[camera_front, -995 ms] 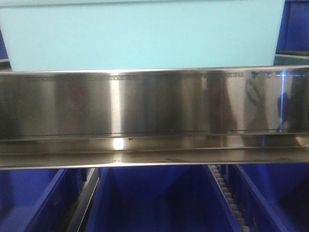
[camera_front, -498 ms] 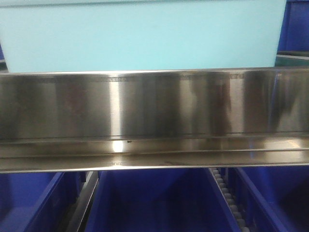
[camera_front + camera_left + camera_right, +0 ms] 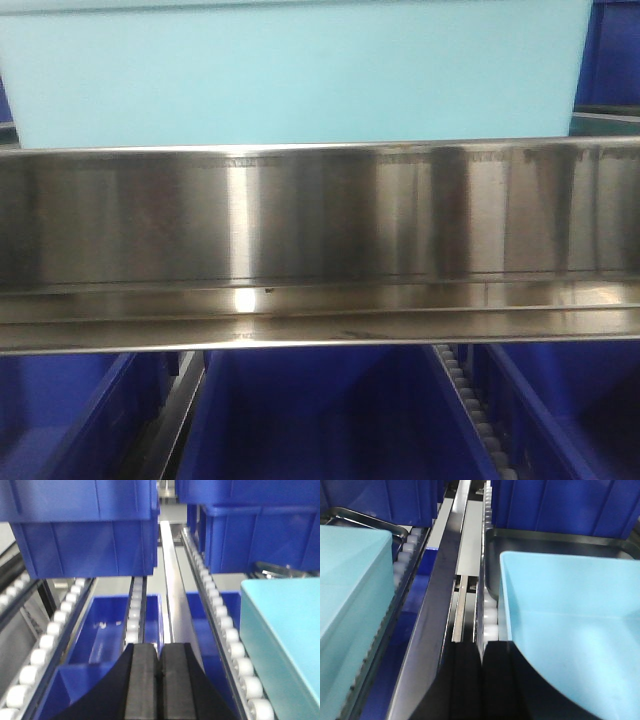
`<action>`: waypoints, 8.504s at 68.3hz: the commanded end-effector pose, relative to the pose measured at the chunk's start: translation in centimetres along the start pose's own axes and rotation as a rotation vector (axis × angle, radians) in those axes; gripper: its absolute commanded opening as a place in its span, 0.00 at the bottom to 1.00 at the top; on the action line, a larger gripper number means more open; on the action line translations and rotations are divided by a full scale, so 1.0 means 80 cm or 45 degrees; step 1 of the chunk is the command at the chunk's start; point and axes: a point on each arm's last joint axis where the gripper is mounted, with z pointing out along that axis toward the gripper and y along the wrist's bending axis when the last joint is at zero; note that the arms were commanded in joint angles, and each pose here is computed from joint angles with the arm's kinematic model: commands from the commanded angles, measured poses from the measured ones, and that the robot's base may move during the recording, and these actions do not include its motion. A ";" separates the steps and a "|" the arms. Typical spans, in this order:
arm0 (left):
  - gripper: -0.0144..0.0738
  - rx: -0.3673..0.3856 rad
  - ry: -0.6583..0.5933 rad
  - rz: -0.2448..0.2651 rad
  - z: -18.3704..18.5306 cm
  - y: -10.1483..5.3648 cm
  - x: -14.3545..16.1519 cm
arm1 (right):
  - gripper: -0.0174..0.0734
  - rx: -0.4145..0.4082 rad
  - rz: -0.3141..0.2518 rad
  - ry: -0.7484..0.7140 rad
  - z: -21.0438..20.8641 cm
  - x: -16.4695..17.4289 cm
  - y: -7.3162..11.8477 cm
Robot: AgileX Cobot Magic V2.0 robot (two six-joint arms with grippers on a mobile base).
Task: Move two blue bins to right shelf middle
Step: 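Close both grippers on the teal bin's opposite side walls, then lift the teal bin with both grippers and pull it off the shelf, then drive the base back and turn away from the shelf holding the bin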
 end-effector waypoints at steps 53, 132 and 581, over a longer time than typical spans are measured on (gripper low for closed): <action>0.04 0.037 0.729 0.019 0.198 -0.123 -0.070 | 0.03 -0.092 0.140 0.532 0.127 -0.078 0.088; 0.58 0.010 0.890 -0.198 0.205 -0.138 -0.061 | 0.51 -0.059 0.100 0.714 0.174 -0.082 0.137; 0.04 0.121 0.149 -0.160 0.080 -0.132 -0.172 | 0.01 -0.042 0.096 0.107 0.045 -0.170 0.142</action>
